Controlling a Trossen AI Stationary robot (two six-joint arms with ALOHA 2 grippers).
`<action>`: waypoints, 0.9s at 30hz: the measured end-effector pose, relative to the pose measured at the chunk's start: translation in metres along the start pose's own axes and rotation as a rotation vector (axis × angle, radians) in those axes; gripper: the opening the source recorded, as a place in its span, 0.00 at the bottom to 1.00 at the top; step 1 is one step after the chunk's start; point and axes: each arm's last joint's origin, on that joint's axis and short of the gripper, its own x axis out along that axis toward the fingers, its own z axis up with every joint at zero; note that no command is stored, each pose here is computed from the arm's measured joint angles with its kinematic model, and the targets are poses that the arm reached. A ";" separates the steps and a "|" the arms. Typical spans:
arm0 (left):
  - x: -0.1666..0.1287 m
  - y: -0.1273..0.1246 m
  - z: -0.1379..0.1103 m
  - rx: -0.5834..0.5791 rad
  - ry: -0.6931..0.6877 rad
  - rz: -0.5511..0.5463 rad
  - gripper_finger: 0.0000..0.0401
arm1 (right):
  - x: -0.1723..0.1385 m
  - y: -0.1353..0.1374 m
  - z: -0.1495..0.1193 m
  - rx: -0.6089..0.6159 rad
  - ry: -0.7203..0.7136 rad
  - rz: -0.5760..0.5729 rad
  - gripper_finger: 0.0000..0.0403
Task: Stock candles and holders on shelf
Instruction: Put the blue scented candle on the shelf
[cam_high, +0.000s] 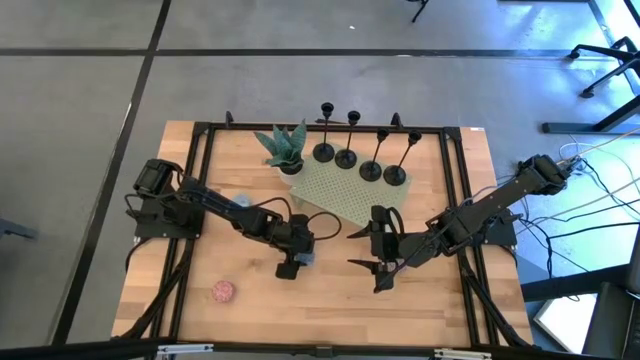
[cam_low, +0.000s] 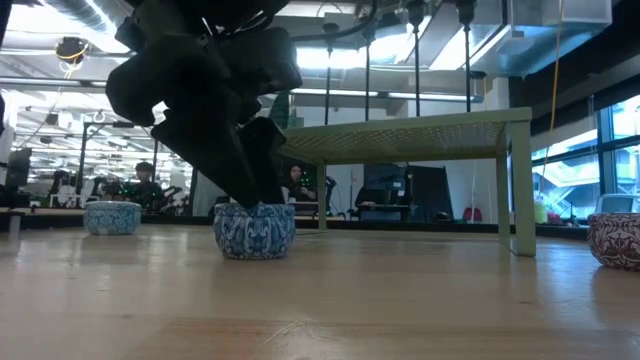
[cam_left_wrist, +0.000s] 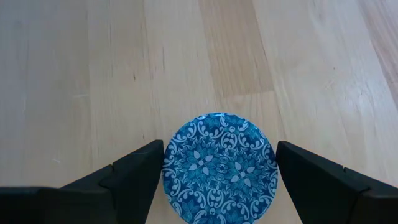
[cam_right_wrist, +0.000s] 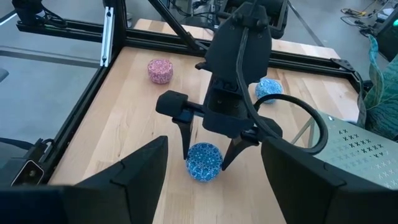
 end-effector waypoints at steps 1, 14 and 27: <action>0.000 -0.001 0.000 0.002 0.000 -0.001 0.77 | 0.000 0.000 0.000 0.000 0.000 0.000 0.65; -0.001 -0.008 -0.001 -0.009 0.017 -0.032 0.78 | 0.000 0.001 0.000 0.000 0.006 0.042 0.65; -0.009 -0.016 0.011 0.007 0.036 -0.035 0.82 | 0.000 0.001 0.000 0.000 0.006 0.048 0.65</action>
